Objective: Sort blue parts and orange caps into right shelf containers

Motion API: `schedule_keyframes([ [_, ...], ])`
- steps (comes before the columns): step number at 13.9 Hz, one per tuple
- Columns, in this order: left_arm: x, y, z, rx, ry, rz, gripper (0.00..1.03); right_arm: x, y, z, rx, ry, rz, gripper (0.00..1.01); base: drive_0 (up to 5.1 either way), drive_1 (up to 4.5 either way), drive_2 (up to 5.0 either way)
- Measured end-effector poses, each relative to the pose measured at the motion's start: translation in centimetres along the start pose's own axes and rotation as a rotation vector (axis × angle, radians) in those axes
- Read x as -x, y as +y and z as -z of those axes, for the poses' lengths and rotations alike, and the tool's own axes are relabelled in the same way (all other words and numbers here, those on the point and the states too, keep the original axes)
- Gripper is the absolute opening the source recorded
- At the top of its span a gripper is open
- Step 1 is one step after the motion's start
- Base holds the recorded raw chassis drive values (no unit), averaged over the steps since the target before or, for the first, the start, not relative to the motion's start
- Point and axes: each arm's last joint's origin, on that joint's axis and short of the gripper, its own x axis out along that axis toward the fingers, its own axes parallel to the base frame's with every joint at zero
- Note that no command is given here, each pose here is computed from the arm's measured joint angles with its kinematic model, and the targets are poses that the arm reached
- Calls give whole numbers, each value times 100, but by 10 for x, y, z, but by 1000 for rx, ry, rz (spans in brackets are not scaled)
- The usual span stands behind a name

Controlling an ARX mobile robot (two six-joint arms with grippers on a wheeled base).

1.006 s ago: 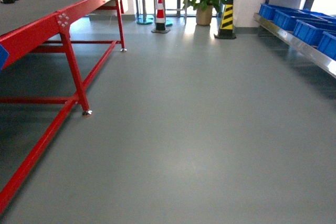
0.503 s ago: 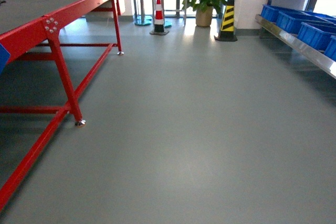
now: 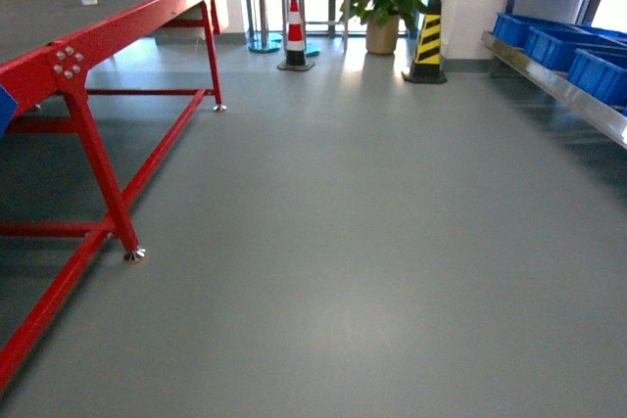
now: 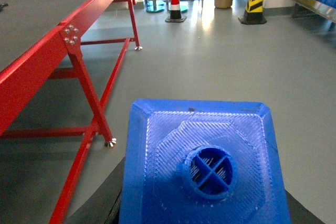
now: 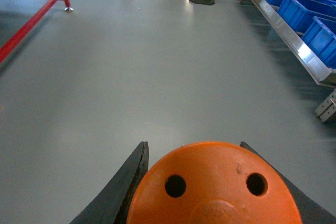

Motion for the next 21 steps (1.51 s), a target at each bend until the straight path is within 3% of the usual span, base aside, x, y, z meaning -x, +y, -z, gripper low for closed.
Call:
schedule_keyframes([
  [21,0,0,0,0,-5,-1,44,0,0,0,0,0,0,43,4,437,-429],
])
